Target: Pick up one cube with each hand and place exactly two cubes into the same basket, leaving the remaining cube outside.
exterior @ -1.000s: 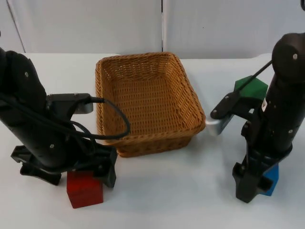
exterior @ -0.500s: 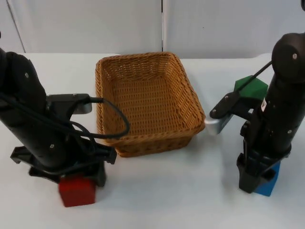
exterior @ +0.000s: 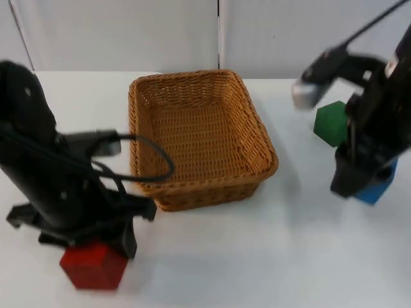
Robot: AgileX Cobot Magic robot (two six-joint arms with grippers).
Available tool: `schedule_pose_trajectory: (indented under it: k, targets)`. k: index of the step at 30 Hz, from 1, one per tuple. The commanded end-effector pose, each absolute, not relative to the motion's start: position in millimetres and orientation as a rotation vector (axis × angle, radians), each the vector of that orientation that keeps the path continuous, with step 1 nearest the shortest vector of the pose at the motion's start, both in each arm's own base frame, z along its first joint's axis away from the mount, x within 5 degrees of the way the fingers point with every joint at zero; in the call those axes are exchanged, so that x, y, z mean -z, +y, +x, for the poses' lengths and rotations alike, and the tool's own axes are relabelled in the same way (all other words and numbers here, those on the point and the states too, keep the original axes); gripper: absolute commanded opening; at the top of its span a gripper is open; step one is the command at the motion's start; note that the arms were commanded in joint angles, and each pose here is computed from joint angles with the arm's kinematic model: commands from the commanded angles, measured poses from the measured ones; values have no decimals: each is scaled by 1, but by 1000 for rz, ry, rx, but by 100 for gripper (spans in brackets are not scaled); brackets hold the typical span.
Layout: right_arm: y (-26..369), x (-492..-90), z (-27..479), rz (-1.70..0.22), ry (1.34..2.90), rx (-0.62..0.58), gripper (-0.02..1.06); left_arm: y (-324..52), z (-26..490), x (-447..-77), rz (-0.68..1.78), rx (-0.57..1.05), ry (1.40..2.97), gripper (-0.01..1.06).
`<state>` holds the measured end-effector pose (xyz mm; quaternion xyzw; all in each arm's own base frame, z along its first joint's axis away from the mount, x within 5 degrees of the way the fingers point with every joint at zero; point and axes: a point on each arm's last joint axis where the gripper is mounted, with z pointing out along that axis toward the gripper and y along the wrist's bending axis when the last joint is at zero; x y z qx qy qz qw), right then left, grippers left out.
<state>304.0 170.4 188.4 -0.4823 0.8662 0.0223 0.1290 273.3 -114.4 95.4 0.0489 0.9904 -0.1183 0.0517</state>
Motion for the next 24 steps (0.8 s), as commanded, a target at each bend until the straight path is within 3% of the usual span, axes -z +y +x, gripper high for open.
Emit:
schedule_pose_trajectory:
  k: [1,12,17,24]
  targets:
    - [166,-225,295,-1378,2427,-55,0,-116,272,-129,166,399,2924,0]
    - [152,-294,268,-1249,2265,-59,0,-108,252,-222,254,447,2617,0]
    - [149,-305,263,-1178,2266,-78,0,-102,239,-250,304,435,2531,0]
    - [150,-307,265,-1108,2259,-99,0,-100,235,-260,313,424,2479,0]
